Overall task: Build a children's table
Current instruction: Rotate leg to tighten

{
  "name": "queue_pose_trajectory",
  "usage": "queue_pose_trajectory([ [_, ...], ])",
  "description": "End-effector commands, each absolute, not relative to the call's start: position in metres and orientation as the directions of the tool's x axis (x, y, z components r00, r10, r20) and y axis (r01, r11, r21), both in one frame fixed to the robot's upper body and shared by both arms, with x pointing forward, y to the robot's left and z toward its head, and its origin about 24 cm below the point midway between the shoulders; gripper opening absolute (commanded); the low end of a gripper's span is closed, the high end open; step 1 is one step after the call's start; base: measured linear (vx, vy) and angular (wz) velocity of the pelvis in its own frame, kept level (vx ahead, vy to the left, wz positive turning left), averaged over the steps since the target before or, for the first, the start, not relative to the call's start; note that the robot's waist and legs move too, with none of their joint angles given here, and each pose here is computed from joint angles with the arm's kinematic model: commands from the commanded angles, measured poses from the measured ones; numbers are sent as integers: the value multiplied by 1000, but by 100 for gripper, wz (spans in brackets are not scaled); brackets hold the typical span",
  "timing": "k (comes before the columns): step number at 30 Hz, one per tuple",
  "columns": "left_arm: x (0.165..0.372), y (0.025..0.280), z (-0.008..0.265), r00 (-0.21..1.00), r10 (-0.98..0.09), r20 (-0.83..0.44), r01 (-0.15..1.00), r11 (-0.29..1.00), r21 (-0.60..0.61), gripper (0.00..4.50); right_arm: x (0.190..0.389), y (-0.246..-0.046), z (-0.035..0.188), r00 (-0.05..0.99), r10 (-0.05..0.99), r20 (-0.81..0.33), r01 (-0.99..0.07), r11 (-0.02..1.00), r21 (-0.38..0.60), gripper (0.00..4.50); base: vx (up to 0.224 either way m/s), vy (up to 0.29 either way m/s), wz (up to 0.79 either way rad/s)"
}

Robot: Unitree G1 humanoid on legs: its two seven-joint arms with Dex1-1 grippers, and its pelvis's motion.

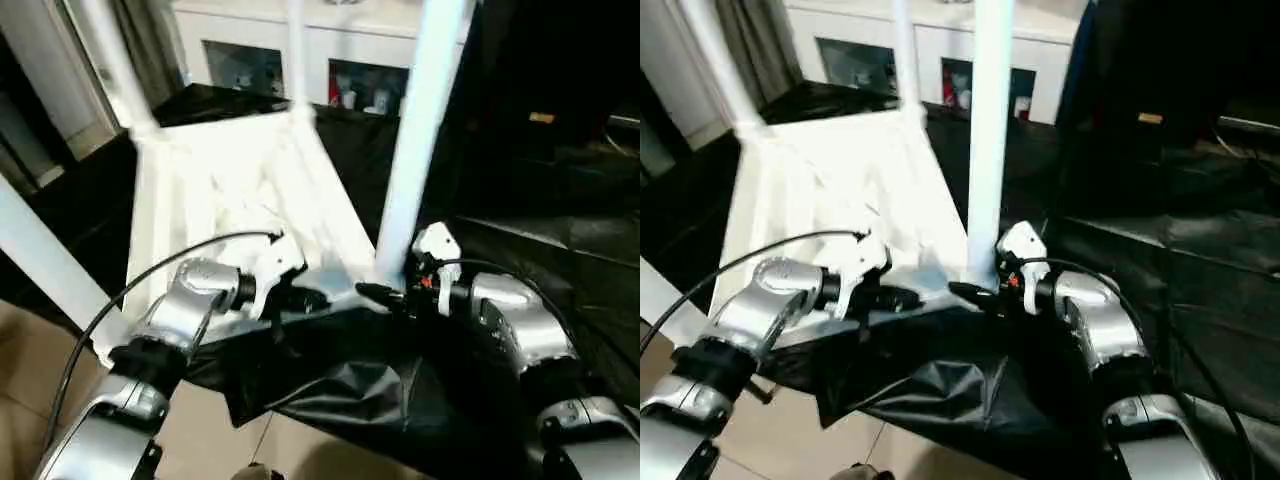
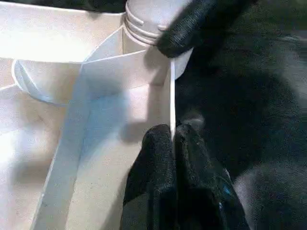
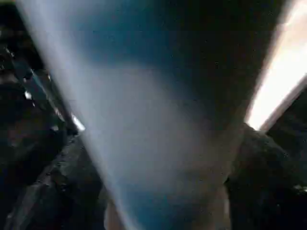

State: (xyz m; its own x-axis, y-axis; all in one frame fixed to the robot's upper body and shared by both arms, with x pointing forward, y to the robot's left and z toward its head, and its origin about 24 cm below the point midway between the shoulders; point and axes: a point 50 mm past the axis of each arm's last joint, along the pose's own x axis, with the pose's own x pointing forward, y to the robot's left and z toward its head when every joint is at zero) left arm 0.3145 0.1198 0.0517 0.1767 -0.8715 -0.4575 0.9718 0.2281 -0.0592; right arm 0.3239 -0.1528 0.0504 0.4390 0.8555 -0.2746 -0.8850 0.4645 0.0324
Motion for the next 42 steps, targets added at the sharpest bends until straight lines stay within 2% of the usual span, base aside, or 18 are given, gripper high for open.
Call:
queue_pose_trajectory([
  [1,313,110,62,138,-902,-408,984,173,-49,0,326,-150,55,417,868,-269,-897,441,33,346,0,0,0],
  [10,317,112,61,197,-885,-422,974,226,-20,0,321,-143,46,391,876,-284,-902,426,71,270,0,0,0],
  [14,321,110,60,257,-867,-427,959,282,3,0,320,-140,36,465,834,-297,-859,507,79,262,0,0,0],
  [15,326,107,59,314,-843,-438,942,335,31,0,323,-139,29,540,781,-314,-805,588,78,261,0,0,0],
  [17,332,103,58,371,-814,-446,919,392,49,0,325,-137,22,609,717,-339,-741,667,79,261,0,0,0],
  [20,346,89,59,491,-754,-437,859,503,99,0,330,-124,9,739,564,-367,-575,813,92,260,0,0,0],
  [21,346,89,59,492,-753,-437,858,503,99,0,330,-124,9,740,563,-368,-574,814,92,259,0,0,0],
  [22,351,81,61,533,-734,-421,834,539,116,0,332,-117,5,780,494,-384,-511,857,64,259,0,0,0],
  [25,356,70,64,565,-713,-415,813,567,134,0,333,-102,1,809,427,-404,-452,891,37,259,0,0,0],
  [26,357,64,65,570,-713,-409,810,570,134,0,334,-89,4,809,449,-378,-466,883,52,259,0,0,0],
  [27,357,62,66,567,-717,-406,813,567,133,0,334,-83,6,805,469,-363,-481,874,63,315,0,0,0],
  [31,352,55,66,503,-770,-393,856,505,107,0,334,-68,18,767,575,-287,-563,816,129,347,0,0,0],
  [32,352,55,66,503,-770,-393,856,505,107,0,334,-68,18,767,575,-287,-563,816,129,347,0,0,0],
  [34,343,56,63,400,-827,-395,912,402,82,0,335,-74,24,732,629,-262,-625,773,110,360,0,0,0],
  [36,342,57,63,385,-833,-397,919,387,79,0,335,-77,25,724,640,-259,-639,763,101,372,0,0,0],
  [38,339,67,61,344,-843,-413,936,345,74,0,332,-88,31,659,715,-232,-720,689,78,372,0,0,0],
  [40,332,80,62,268,-866,-422,962,268,60,0,328,-110,38,572,791,-218,-803,594,47,372,30,-3,-1],
  [42,329,86,63,223,-880,-420,973,229,37,0,325,-121,40,523,822,-227,-837,545,44,372,77,-11,-2],
])
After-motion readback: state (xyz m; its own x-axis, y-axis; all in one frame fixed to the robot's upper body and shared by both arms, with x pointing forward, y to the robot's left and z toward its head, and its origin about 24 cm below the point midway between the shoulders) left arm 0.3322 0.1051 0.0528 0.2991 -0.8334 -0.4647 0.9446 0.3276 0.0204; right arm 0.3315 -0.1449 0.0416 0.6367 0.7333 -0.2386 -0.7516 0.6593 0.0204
